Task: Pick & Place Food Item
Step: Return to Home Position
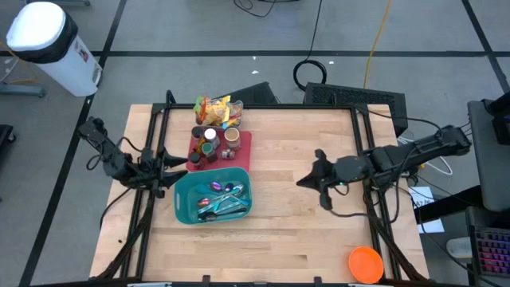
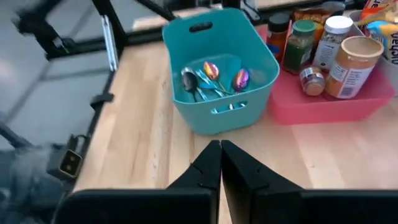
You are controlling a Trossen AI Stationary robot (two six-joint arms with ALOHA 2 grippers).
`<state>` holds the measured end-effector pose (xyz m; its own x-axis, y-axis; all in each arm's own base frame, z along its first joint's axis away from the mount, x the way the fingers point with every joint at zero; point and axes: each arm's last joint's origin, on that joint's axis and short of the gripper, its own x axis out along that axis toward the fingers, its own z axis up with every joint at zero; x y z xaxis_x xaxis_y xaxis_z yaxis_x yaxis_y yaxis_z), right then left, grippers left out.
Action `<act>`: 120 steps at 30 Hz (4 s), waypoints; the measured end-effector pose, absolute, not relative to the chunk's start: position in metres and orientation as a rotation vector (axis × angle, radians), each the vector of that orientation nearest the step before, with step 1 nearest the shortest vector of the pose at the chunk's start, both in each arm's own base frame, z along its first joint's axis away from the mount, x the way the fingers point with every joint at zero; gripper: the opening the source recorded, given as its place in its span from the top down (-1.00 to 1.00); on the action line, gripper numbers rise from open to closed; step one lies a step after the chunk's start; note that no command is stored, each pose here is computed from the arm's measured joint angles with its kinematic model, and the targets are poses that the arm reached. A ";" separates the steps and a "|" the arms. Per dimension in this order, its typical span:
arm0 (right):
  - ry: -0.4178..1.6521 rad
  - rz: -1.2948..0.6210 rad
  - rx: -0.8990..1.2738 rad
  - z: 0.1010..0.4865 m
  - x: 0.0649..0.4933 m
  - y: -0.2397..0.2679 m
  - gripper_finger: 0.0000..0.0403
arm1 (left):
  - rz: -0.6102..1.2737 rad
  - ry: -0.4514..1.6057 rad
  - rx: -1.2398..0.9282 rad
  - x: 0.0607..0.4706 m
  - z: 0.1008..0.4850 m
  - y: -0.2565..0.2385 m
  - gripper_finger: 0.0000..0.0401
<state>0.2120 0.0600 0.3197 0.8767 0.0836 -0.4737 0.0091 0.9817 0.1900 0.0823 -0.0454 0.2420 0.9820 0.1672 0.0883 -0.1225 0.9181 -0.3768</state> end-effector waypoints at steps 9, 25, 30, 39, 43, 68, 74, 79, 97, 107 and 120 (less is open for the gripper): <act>0.309 0.176 0.294 0.271 0.171 0.053 0.98 | 0.024 -0.043 -0.293 0.095 0.219 -0.059 -0.21; 0.201 0.190 0.283 0.273 0.149 0.043 0.98 | -0.050 -0.076 -0.217 0.113 0.180 -0.042 -0.21; 0.218 0.191 0.262 0.272 0.149 0.043 0.99 | -0.118 -0.079 -0.138 0.113 0.189 -0.032 -0.21; 0.216 0.197 0.217 0.272 0.144 0.042 0.99 | -0.043 -0.058 -0.148 0.105 0.200 -0.014 -0.21; 0.210 0.197 0.201 0.273 0.139 0.040 0.99 | -0.023 -0.092 -0.114 0.102 0.202 -0.011 -0.21; 0.127 0.177 0.038 0.243 0.116 0.032 0.98 | -0.020 -0.064 -0.107 0.101 0.199 -0.011 -0.21; 0.042 0.081 0.013 0.223 0.113 0.028 0.98 | -0.019 -0.053 -0.107 0.101 0.198 -0.011 -0.21; -0.030 0.085 0.013 0.213 0.110 0.027 0.98 | -0.020 -0.052 -0.107 0.101 0.198 -0.011 -0.21; -0.098 0.220 0.024 0.208 0.095 0.026 0.98 | -0.019 -0.064 -0.077 0.101 0.199 -0.011 -0.21; -0.057 0.214 0.022 0.196 0.095 0.026 0.98 | -0.018 -0.064 -0.082 0.101 0.199 -0.011 -0.21; -0.076 0.192 0.029 0.193 0.088 0.024 0.98 | -0.019 -0.055 -0.091 0.101 0.198 -0.011 -0.21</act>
<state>0.0882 0.0236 0.1925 0.9787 0.1900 0.0781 -0.1922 0.9811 0.0214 0.1013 -0.0111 0.1978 0.9983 -0.0162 0.0562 0.0212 0.9957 -0.0904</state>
